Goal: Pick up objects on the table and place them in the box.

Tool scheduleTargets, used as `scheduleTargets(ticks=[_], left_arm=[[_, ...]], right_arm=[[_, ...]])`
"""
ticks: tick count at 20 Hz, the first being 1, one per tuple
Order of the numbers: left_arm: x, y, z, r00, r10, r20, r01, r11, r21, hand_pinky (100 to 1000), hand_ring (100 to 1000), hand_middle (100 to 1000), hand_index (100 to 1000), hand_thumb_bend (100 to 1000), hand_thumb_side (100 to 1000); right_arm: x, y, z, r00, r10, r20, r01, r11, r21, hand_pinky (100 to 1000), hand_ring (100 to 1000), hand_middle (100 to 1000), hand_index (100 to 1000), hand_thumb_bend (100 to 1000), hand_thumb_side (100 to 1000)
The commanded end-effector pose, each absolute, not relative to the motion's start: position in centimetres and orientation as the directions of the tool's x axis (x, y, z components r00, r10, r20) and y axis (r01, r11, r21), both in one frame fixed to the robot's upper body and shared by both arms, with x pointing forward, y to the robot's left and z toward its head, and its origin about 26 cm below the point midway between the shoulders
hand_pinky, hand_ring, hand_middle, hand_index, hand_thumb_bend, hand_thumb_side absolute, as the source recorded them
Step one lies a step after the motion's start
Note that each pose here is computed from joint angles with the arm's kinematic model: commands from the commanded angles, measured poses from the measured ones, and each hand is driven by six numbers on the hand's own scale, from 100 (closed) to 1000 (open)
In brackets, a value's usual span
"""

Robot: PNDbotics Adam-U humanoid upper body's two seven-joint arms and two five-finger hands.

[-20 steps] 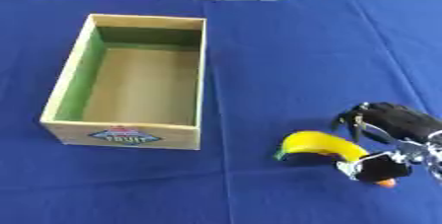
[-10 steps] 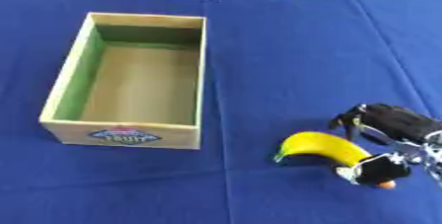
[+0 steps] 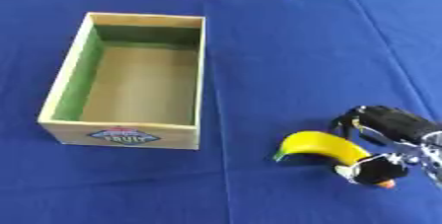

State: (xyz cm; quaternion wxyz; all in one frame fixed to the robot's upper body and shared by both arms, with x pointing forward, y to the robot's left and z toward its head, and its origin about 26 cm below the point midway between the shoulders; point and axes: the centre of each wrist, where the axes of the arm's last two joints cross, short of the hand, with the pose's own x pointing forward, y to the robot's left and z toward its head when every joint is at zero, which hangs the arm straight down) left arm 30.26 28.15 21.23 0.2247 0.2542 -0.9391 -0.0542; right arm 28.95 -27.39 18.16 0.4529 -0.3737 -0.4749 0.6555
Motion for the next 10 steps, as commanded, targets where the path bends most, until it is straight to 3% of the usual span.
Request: scheduleTargets(ticks=[1,4,10], left_arm=[[30.03,28.13,22.1,-0.784,-0.503,0.364,-0.452,0.864,0.221,551,713,771,894,100,1000],[30.04,28.12,22.12,-0.784,-0.503,0.363,-0.452,0.864,0.222,551,714,771,894,100,1000],[30.04,28.12,22.13,-0.784,-0.503,0.364,-0.452,0.864,0.221,552,716,771,894,100,1000]], right_arm=[[29.05,-27.71,18.92,-0.302,0.951,-0.067,-0.214,-0.136,-0.967,732,793,541,782,168,481],[29.04,-27.69,18.96,-0.302,0.952,-0.057,-0.212,-0.125,-0.969,726,789,532,767,105,487],[28.86,-27.67,19.15,-0.305,0.951,-0.047,-0.203,-0.113,-0.973,722,784,520,750,100,485]])
